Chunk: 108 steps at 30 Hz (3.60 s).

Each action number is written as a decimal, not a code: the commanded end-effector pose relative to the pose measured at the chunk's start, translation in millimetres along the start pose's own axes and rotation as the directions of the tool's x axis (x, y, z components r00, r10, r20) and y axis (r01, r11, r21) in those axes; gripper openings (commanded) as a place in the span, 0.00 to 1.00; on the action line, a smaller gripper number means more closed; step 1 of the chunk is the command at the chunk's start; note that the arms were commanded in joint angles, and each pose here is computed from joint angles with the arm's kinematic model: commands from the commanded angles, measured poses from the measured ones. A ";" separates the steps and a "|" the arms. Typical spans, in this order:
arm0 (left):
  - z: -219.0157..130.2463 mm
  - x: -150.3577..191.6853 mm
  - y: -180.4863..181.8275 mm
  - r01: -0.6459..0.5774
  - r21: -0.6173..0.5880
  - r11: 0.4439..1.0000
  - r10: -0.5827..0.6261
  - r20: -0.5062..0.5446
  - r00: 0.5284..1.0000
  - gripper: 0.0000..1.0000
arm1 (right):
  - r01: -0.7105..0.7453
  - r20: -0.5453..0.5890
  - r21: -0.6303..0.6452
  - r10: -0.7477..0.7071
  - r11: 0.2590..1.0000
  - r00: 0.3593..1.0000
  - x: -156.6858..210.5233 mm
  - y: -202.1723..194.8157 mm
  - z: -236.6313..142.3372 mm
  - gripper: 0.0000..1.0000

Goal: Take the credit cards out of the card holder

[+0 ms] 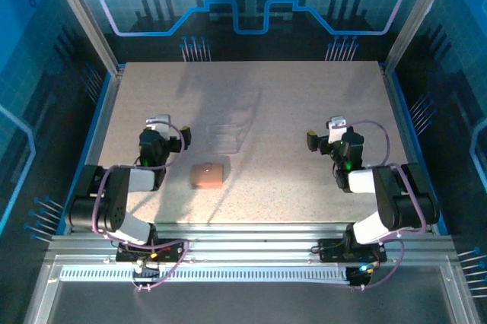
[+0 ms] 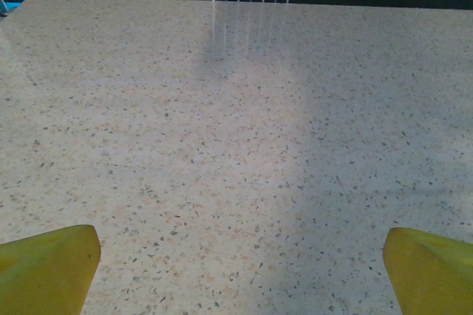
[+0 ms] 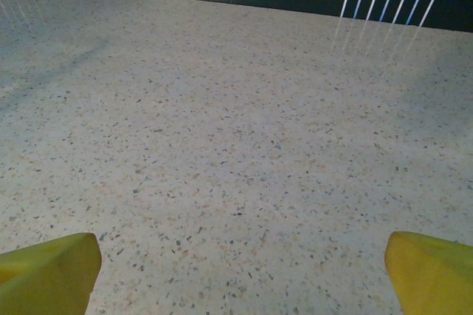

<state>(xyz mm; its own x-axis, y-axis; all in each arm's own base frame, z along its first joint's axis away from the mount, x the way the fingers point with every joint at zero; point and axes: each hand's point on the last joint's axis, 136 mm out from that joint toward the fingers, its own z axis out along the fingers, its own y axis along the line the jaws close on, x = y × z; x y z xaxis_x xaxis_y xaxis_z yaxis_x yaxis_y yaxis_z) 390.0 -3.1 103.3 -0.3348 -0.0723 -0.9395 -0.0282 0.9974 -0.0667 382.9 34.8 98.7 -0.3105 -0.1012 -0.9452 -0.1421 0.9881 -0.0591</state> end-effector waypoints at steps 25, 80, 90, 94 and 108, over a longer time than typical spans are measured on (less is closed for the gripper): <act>-67.7 10.6 -78.4 0.589 0.069 0.805 -0.442 -0.593 0.673 0.99 | -0.294 -0.474 -0.390 0.083 0.872 0.877 -48.0 173.3 -67.2 0.95; -97.8 118.5 -214.0 0.468 0.308 0.829 0.029 -0.858 0.513 0.73 | -0.556 -0.801 -0.441 -0.030 0.705 0.598 86.6 315.2 -116.5 0.60; -109.8 136.6 -243.7 0.457 0.385 0.802 0.156 -0.873 0.462 0.72 | -0.498 -0.748 -0.583 -0.186 0.642 0.637 93.9 349.8 -182.6 0.56; -112.7 135.0 -259.0 0.441 0.429 0.788 0.206 -0.859 0.468 0.72 | -0.461 -0.735 -0.557 -0.153 0.690 0.660 93.9 316.1 -187.9 0.57; -109.5 94.6 -236.1 0.337 0.325 0.884 0.094 -0.828 0.552 0.74 | -0.574 -0.785 -0.356 0.098 0.737 0.612 67.1 215.7 -140.6 0.56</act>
<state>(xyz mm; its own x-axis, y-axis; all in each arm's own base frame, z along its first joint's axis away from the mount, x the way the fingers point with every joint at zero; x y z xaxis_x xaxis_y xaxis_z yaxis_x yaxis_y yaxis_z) 261.7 -262.1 52.8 -0.9627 0.1102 -0.2469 0.2281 0.8215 -0.5226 205.1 224.6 71.3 -0.9218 -0.0099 -0.3875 -0.2569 0.7643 0.5915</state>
